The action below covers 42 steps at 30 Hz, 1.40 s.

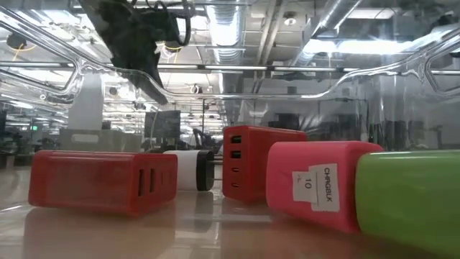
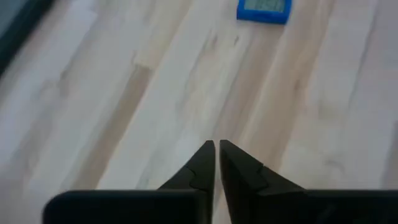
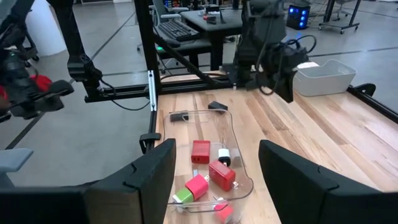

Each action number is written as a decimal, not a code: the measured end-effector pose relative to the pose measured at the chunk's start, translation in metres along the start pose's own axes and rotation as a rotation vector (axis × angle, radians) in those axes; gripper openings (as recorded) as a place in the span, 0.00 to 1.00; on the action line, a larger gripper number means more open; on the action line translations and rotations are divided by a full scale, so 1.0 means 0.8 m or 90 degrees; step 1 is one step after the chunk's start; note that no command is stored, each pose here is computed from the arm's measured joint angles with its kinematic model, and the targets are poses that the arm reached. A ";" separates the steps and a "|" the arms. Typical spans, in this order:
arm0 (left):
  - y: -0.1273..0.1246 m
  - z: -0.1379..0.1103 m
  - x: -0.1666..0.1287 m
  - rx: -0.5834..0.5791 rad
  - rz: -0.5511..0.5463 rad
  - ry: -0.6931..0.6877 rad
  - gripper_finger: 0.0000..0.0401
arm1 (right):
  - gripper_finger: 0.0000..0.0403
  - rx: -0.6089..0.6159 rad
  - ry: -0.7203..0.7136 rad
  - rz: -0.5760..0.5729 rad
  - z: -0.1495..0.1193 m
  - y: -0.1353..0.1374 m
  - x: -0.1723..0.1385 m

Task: Pick & Place Office items
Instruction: Put the top black digital clock into the gray bin

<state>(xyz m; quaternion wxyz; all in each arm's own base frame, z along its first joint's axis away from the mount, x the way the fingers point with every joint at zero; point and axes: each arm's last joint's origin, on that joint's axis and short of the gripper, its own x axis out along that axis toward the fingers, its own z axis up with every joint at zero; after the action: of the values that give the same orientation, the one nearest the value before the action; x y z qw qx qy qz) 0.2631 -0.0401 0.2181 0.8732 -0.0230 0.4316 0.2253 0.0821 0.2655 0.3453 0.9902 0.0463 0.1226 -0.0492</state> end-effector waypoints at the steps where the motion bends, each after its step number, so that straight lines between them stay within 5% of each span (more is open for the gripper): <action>1: 0.005 0.001 -0.002 -0.013 -0.014 0.008 0.08 | 0.56 -0.001 0.000 0.000 -0.001 0.000 0.000; 9: -0.002 -0.010 -0.014 -0.060 -0.191 0.129 0.37 | 0.56 -0.003 0.005 0.003 -0.004 0.001 0.000; 17: -0.027 -0.055 -0.038 -0.071 -0.139 0.270 0.58 | 0.56 -0.005 0.007 0.004 -0.004 0.002 0.000; 29: -0.064 -0.103 -0.078 -0.137 -0.096 0.316 0.62 | 0.56 -0.008 0.007 0.003 -0.004 0.002 0.000; 42: -0.108 -0.157 -0.014 -0.087 -0.018 0.418 0.76 | 0.56 -0.009 0.007 0.003 -0.004 0.001 0.000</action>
<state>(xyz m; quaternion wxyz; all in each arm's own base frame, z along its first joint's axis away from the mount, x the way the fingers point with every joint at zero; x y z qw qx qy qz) 0.1998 -0.1515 0.1345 0.6869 -0.1587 0.6736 0.2219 0.0818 0.2669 0.3424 0.9899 0.0399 0.1281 -0.0458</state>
